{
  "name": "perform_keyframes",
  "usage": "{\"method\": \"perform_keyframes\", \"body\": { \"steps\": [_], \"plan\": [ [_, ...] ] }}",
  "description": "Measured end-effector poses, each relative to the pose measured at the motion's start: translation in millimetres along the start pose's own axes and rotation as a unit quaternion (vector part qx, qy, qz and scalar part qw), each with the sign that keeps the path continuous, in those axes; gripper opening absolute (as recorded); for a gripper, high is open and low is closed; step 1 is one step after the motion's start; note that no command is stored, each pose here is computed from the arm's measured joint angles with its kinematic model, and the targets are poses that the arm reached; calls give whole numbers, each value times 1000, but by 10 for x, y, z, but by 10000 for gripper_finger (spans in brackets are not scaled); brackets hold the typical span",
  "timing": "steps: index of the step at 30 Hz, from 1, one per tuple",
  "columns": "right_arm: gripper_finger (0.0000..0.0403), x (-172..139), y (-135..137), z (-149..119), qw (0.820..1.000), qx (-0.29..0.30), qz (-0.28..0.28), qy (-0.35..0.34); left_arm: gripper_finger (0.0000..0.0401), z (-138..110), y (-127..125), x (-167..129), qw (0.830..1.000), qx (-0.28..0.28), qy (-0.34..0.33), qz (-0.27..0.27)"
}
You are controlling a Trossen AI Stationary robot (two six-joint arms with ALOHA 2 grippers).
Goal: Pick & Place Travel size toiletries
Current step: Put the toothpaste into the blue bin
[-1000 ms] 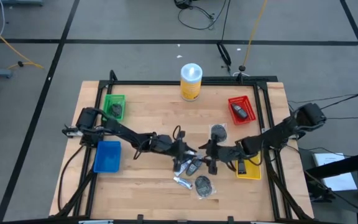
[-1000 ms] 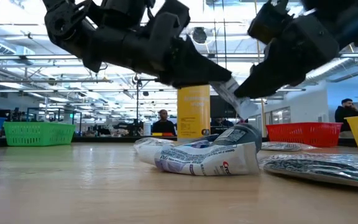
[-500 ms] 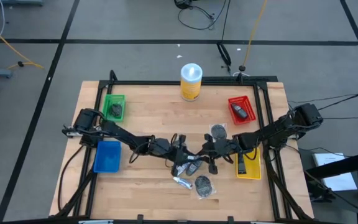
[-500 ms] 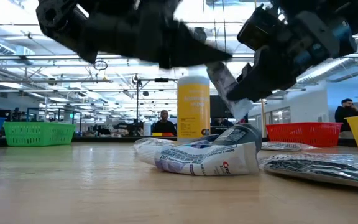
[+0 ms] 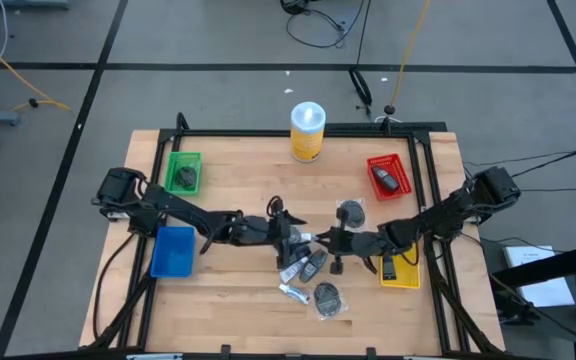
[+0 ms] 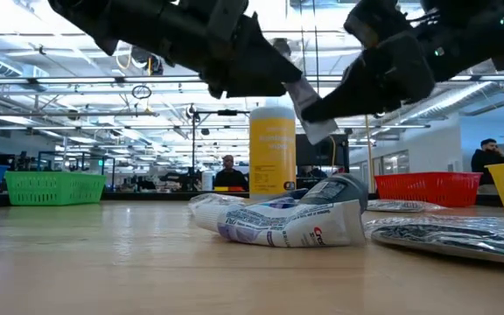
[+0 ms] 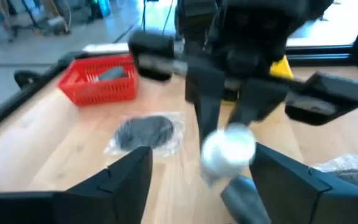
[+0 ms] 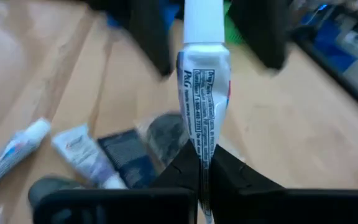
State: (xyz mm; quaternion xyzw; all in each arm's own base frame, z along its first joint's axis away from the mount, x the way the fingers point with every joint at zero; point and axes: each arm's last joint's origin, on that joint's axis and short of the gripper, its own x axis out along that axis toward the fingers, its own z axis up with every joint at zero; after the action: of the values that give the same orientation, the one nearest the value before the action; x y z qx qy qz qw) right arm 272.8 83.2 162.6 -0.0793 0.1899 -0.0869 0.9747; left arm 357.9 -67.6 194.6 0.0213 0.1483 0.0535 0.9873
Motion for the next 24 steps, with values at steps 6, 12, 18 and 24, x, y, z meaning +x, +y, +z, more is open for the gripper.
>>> {"method": "perform_keyframes", "body": {
  "steps": [6, 12, 18, 24],
  "plan": [
    [9, -14, 10, 46, 1000, -3, -22, -22, 295, -55, -37, 87, 999, -19, -26, -18],
    [11, -21, 22, 56, 999, -8, -19, -27, 259, -53, -57, 145, 997, -15, -71, -21],
    [12, -24, 27, 44, 1000, -9, -18, -23, 151, -55, -57, 145, 997, -7, -70, -20],
    [13, -32, 24, 13, 1000, -8, -18, -22, 52, -77, -58, 148, 998, 11, -57, -13]
  ]
}}
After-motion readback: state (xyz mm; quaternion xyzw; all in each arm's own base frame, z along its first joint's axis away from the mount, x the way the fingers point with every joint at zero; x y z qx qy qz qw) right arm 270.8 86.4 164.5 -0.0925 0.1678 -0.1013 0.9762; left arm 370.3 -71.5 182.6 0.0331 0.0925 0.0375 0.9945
